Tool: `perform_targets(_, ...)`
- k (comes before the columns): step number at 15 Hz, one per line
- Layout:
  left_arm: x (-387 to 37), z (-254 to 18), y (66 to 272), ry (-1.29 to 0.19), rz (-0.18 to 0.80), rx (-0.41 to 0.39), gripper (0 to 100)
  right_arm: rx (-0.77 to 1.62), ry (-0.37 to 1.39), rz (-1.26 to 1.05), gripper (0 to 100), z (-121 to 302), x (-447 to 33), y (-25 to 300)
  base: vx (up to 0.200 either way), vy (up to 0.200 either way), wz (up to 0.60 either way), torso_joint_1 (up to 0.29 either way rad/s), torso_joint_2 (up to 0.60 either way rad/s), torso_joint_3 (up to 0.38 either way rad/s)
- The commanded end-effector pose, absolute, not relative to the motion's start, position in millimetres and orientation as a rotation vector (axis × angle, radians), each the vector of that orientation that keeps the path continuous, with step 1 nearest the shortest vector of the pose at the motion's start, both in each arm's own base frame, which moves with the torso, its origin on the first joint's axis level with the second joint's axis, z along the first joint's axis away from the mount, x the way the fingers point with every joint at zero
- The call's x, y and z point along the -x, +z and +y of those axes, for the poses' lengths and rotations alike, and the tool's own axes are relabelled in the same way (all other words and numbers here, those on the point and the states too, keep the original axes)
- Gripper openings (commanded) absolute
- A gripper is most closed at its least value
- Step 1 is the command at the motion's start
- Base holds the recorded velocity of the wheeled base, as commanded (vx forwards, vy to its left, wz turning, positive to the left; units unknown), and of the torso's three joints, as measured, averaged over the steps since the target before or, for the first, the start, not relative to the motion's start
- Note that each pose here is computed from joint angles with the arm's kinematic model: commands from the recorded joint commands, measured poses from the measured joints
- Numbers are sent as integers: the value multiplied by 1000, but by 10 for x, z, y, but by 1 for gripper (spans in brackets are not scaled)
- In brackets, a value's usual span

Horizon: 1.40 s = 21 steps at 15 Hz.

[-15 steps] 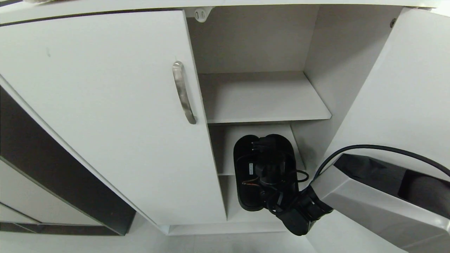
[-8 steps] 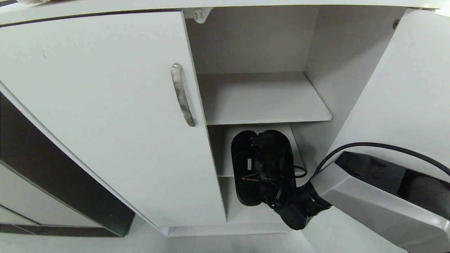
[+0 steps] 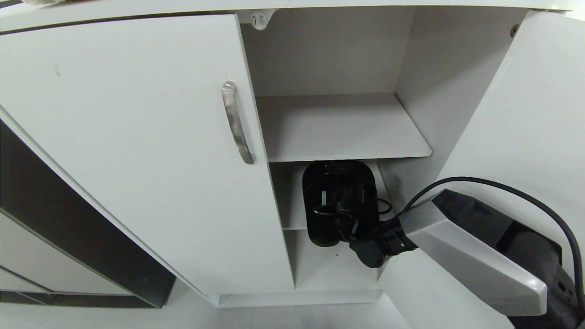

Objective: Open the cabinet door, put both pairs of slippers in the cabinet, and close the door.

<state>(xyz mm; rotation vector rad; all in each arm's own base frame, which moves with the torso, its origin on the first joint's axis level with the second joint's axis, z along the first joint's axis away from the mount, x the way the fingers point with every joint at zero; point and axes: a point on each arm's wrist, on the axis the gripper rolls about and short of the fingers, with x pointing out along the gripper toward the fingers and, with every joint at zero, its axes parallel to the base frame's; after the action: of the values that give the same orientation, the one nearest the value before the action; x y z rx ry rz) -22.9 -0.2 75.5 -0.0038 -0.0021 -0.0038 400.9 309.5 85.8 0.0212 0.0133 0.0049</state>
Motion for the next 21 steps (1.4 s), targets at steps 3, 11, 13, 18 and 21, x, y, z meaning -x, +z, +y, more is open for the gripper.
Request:
perform_targets(3, 228, -2, 756, -3, -2, 5, 0, -23, 4, 13, 0, 3212, -4174, 769, 0, 0, 0, 0, 0, 0)
perform_targets(11, 228, -2, 756, -3, -2, 2, 0, -20, -7, 20, 0, 3230, -4275, 653, 0, 0, 0, 0, 0, 0)
perform_targets(13, 228, -2, 756, -3, -2, 3, 0, -19, -7, 23, 100, 3230, -4275, 651, 0, 0, 0, 0, 0, 0)
perform_targets(18, 228, -2, 756, -2, -2, 8, 0, -12, 1, 26, 100, 3165, -4093, 813, 0, 0, 0, 0, 0, 0)
perform_targets(21, 228, -2, 756, -2, -2, 8, 0, -8, 21, 30, 100, 3104, -3874, 898, 0, 0, 0, 0, 0, 0)
